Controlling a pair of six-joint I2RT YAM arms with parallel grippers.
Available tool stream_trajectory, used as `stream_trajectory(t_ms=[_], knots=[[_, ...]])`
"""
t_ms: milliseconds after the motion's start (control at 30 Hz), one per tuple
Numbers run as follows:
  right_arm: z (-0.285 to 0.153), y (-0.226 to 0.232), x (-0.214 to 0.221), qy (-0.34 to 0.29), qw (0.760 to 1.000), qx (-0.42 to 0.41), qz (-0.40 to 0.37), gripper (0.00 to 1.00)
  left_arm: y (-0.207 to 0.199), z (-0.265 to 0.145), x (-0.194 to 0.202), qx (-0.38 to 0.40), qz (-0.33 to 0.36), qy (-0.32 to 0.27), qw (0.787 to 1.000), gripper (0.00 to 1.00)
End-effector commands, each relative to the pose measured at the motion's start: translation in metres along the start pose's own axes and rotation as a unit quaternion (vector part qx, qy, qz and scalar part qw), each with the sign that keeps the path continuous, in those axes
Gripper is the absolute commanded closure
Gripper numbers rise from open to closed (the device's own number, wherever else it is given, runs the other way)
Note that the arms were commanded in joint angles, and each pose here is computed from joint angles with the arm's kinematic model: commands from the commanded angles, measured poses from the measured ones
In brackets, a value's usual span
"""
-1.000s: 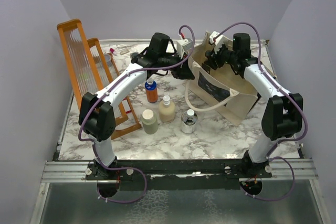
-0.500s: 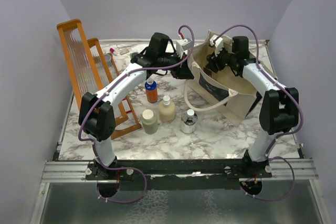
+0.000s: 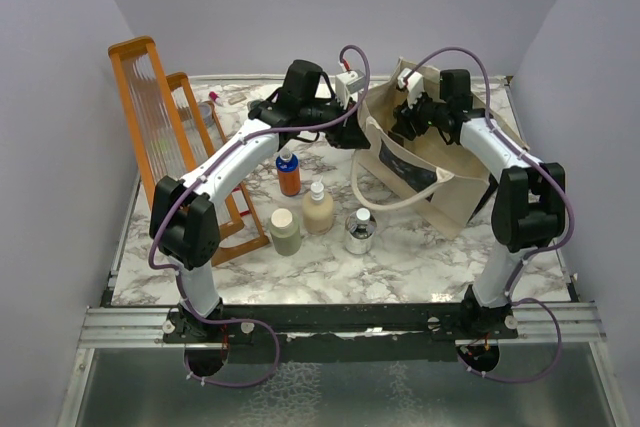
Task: Place the personal care products into the canvas bag
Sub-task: Place the care product in the canvas bag.
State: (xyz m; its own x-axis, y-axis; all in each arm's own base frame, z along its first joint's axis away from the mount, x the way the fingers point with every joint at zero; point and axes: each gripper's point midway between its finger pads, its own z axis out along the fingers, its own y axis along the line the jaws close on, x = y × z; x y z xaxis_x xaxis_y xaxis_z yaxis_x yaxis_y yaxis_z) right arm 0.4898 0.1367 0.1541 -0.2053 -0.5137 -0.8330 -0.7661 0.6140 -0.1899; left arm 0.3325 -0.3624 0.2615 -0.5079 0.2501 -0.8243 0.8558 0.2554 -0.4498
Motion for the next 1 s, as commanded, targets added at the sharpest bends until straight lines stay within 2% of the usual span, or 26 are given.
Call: stream_trajectory(t_ms=[0,267,300,433,667,967], knots=[[-0.009,-0.035,-0.019,-0.007,0.998,0.059,-0.037,0.74,-0.001,-0.003,-0.018,-0.004,0.015,-0.019,1.0,1.0],[-0.017,-0.042,-0.034,-0.009,0.997,0.07,-0.029,0.57,0.001,-0.002,-0.016,-0.006,0.013,-0.017,1.0,1.0],[-0.018,-0.042,-0.036,-0.01,0.997,0.069,-0.028,0.48,0.002,-0.002,-0.016,-0.006,0.011,-0.017,1.0,1.0],[-0.021,-0.042,-0.039,-0.01,0.997,0.068,-0.023,0.38,0.004,0.001,-0.014,-0.006,0.002,-0.016,1.0,1.0],[-0.025,-0.043,-0.045,-0.01,0.997,0.067,-0.023,0.32,0.008,0.006,-0.013,-0.004,-0.015,-0.015,1.0,1.0],[-0.041,-0.035,-0.066,-0.025,0.998,0.051,-0.029,0.29,0.014,0.01,-0.014,-0.015,-0.029,-0.016,0.999,1.0]])
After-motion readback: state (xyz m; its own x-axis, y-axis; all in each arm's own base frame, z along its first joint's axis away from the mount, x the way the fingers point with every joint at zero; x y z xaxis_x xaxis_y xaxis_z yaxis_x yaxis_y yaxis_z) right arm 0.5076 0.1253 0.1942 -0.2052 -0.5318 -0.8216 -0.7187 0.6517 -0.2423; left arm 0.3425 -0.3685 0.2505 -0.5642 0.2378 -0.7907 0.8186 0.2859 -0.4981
